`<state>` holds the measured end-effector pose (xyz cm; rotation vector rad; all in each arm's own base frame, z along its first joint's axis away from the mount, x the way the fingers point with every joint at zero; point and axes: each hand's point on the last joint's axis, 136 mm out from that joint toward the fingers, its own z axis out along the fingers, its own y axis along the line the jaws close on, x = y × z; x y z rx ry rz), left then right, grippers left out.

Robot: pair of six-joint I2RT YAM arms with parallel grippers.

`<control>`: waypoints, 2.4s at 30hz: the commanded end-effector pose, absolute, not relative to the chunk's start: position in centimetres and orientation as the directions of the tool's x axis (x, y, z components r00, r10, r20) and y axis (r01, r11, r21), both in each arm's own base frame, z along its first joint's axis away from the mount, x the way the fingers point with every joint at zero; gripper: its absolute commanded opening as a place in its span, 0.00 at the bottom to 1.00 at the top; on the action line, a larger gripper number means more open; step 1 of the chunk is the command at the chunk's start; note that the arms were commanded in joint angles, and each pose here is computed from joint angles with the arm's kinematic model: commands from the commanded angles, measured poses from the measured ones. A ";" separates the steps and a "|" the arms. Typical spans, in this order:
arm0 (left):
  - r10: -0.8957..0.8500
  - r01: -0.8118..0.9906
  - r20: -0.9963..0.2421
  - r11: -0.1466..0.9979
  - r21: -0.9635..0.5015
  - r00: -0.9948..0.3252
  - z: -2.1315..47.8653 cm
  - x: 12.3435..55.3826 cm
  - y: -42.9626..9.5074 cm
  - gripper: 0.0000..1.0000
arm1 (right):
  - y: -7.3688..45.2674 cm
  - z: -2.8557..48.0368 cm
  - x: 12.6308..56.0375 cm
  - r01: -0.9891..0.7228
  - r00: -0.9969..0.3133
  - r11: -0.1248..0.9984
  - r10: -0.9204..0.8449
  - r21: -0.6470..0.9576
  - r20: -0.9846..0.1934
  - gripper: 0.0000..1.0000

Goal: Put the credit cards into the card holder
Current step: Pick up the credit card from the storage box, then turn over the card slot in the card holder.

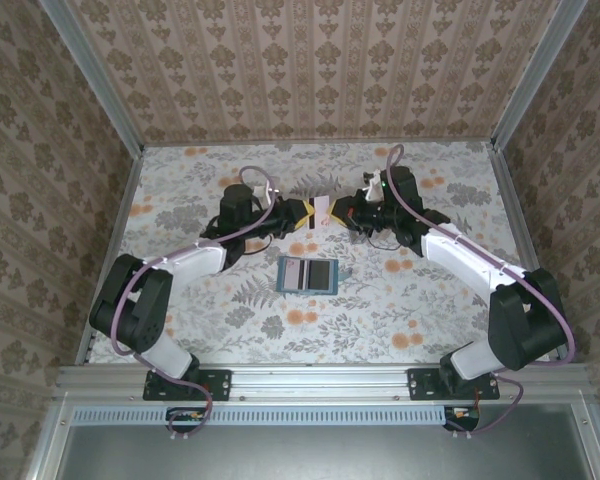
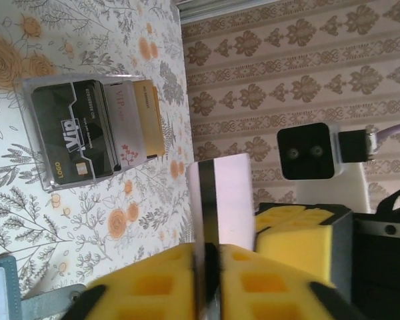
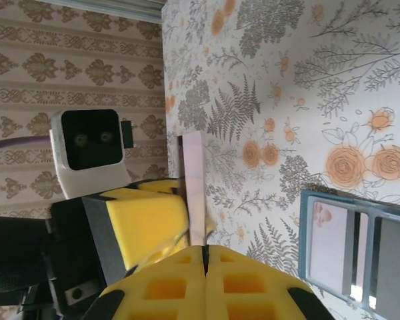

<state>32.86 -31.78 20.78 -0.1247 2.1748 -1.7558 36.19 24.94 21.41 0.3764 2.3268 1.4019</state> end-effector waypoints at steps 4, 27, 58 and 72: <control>-0.272 0.202 -0.250 0.190 -0.961 -0.929 22.9 32.7 -32.0 0.00 | 26.2 22.7 35.4 -0.042 -0.910 0.405 0.363 0.913 -0.203 0.17; -0.319 0.127 -0.201 0.236 -0.963 -0.926 20.3 32.2 -29.9 0.57 | 25.0 20.7 35.4 0.000 -0.903 0.490 0.375 0.872 -0.211 0.03; -0.193 -0.036 -0.221 0.823 -0.566 -0.956 7.3 29.2 -22.3 0.69 | 23.8 7.3 29.1 0.106 -0.928 0.803 0.292 0.587 -0.232 0.00; -0.178 -0.030 -0.197 0.810 -0.585 -0.964 5.8 28.7 -22.7 0.64 | 22.0 6.8 28.2 0.132 -0.919 0.848 0.299 0.513 -0.257 0.00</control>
